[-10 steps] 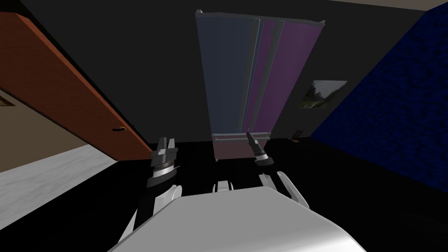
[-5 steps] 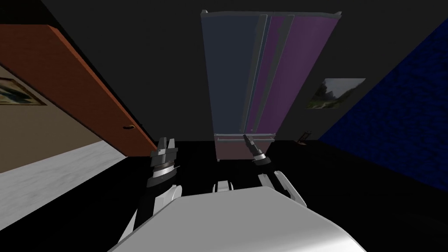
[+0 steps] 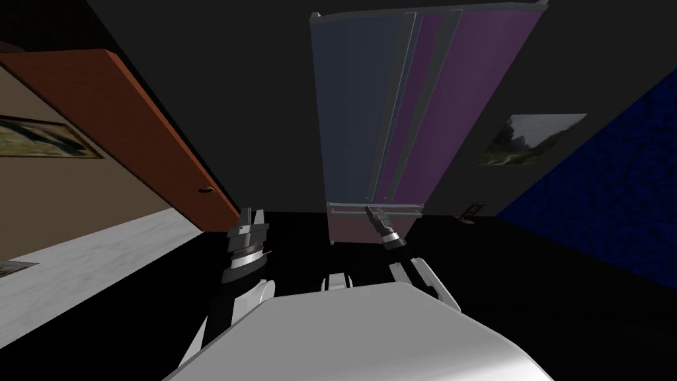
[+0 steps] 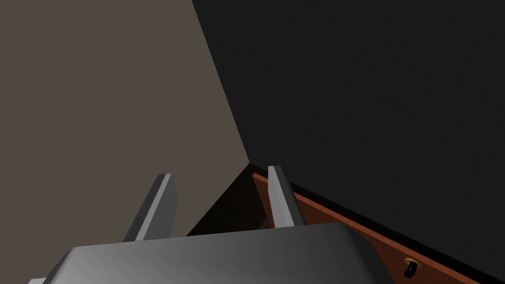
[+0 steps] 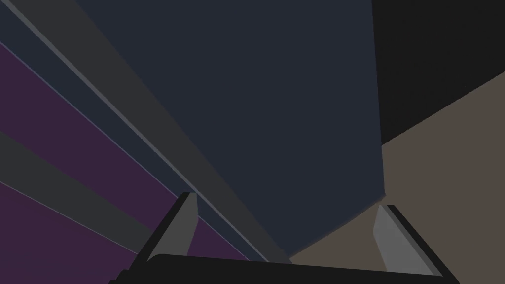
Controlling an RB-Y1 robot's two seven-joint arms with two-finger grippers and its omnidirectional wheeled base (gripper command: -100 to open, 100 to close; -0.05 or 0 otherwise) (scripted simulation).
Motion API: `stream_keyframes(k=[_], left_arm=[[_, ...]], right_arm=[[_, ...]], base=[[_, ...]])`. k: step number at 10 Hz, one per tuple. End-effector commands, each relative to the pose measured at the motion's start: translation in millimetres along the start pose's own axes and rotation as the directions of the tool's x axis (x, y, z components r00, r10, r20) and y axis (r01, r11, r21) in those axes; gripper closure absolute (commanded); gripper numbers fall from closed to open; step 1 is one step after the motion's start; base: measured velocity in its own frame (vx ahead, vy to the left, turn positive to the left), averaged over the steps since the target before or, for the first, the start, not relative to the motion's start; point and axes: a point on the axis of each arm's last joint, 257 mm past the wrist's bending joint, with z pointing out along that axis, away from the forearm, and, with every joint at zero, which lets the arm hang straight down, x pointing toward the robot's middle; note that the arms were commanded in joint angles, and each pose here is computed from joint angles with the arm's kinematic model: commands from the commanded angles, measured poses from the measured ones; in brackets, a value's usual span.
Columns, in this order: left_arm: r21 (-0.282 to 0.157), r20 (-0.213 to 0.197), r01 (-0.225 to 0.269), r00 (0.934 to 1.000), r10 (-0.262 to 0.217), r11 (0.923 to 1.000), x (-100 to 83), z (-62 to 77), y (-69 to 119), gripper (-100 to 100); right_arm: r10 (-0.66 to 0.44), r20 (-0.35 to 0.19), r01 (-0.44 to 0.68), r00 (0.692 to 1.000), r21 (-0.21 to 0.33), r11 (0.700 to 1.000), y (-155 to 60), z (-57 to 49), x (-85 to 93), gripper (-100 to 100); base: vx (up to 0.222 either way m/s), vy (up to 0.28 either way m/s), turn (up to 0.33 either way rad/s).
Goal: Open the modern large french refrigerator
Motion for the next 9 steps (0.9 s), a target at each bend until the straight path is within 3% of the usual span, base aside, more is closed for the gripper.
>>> stream_keyframes(k=[1, 5, 9], left_arm=[[0.0, 0.0, 0.0, 1.0, 0.0, 1.0, 0.0, 0.0, 0.0, 0], [0.0, 0.0, 0.0, 1.0, 0.0, 1.0, 0.0, 0.0, 0.0, 0], [0.0, 0.0, 0.0, 1.0, 0.0, 1.0, 0.0, 0.0, 0.0, 0]], right_arm=[[-0.098, -0.034, 0.099, 0.995, 0.026, 0.995, -11.8, 0.2, 11.1, -100], [-0.253, -0.099, 0.259, 0.962, 0.058, 0.964, -31.0, -0.5, 29.6, -100], [-0.397, -0.167, 0.413, 0.903, 0.077, 0.907, -51.4, -2.0, 46.0, -100]], base=[[0.026, -0.012, 0.058], [0.032, -0.015, 0.084], [0.035, -0.026, 0.075]])
